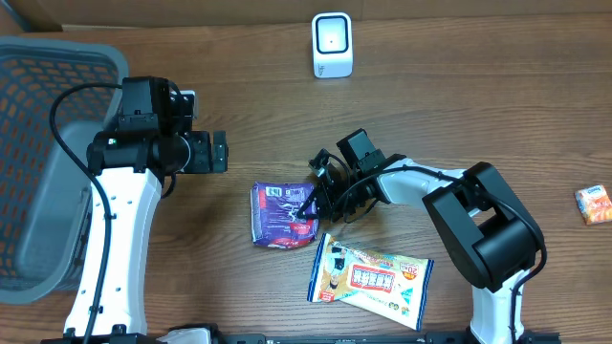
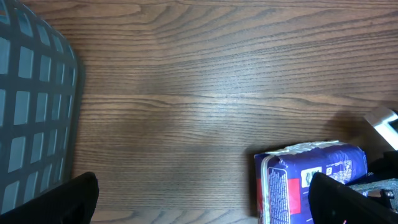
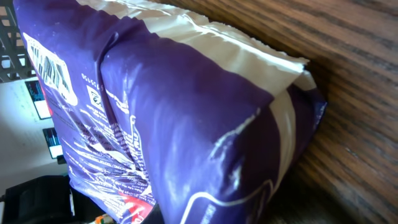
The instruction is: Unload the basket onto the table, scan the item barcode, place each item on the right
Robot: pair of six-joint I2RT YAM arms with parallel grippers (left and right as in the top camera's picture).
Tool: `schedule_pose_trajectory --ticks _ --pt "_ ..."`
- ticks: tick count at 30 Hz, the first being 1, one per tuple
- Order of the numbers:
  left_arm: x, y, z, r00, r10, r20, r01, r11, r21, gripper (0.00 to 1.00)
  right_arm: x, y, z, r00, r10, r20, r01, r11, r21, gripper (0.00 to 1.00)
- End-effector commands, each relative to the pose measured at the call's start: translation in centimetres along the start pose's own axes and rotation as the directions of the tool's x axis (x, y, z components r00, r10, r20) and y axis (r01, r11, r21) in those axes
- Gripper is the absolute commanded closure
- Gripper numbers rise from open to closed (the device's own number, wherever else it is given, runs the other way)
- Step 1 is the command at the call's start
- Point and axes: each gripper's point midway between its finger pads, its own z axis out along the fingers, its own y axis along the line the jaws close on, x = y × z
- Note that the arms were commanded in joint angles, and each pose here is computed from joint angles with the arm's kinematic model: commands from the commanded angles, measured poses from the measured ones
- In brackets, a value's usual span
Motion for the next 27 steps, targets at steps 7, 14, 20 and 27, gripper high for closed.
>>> schedule_pose_trajectory --ticks 7,14,20,27 --pt "-0.2 0.2 -0.3 1.000 -0.012 0.012 0.013 1.000 -0.007 0.00 -10.3 -0.8 -20.6 0.794 -0.452 0.407 -0.060 0.608 0.792 0.96" --pt "-0.2 0.2 -0.3 1.000 -0.012 0.012 0.013 1.000 -0.007 0.00 -16.8 2.9 -31.2 0.531 -0.832 0.160 -0.183 0.072 0.981 0.96" --pt "-0.2 0.2 -0.3 1.000 -0.012 0.012 0.012 1.000 -0.007 0.00 -18.7 4.5 -35.5 0.521 -0.841 -0.149 -0.277 -0.331 0.902 0.96" --pt "-0.2 0.2 -0.3 1.000 -0.012 0.012 0.013 1.000 -0.008 0.00 -15.2 3.1 -31.7 0.579 -0.801 0.151 -0.228 0.019 0.974 0.96"
